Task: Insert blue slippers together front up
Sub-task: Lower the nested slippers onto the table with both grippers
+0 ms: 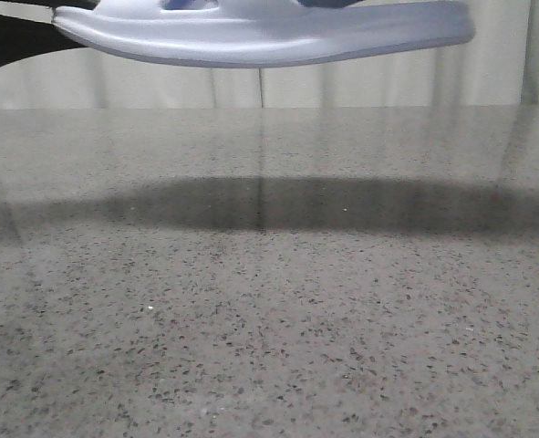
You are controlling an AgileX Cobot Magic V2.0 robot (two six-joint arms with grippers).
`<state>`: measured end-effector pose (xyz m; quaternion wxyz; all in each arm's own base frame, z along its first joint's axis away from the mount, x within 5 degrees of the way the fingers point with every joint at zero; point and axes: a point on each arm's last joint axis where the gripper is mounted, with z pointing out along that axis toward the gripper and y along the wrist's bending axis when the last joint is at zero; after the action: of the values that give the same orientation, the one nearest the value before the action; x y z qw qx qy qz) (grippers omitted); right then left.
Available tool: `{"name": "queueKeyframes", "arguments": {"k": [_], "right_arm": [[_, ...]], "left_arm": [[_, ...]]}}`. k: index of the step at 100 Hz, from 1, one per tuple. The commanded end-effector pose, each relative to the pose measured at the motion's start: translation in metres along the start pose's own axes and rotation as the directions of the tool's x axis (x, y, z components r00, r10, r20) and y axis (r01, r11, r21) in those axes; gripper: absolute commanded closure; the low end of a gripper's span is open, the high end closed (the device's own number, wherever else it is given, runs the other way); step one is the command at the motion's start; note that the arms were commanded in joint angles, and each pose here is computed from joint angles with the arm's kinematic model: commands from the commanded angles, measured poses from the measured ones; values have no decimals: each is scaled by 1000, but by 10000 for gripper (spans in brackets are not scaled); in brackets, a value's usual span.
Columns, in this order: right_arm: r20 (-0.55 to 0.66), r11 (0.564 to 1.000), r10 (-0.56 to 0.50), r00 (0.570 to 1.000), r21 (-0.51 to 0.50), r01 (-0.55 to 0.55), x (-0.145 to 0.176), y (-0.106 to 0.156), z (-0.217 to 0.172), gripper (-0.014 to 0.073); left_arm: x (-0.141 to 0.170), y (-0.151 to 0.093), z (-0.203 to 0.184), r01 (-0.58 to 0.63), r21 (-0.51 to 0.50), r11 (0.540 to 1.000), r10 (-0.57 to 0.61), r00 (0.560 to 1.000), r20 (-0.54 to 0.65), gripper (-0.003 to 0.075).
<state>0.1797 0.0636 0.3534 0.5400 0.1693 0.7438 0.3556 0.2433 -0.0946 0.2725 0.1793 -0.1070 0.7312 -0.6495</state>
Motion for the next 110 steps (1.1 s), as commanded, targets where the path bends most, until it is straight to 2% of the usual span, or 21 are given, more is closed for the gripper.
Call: {"name": "queueKeyframes", "arguments": {"k": [1, 29, 77, 110], "right_arm": [[139, 998, -33, 990, -50, 40, -23, 11, -24, 159], [263, 990, -101, 960, -72, 124, -35, 18, -67, 159], [228, 990, -111, 967, -57, 127, -31, 17, -69, 159], [228, 990, -111, 967, -57, 127, -31, 17, -69, 159]], "left_arm": [[3, -25, -1, -16, 142, 990, 19, 1000, -15, 704], [1, -23, -1, -17, 119, 993, 16, 1000, 9, 704], [-13, -8, 0, -12, -14, 1000, 14, 990, 138, 704], [-22, 16, 8, 64, -62, 996, -55, 989, 136, 704]]}}
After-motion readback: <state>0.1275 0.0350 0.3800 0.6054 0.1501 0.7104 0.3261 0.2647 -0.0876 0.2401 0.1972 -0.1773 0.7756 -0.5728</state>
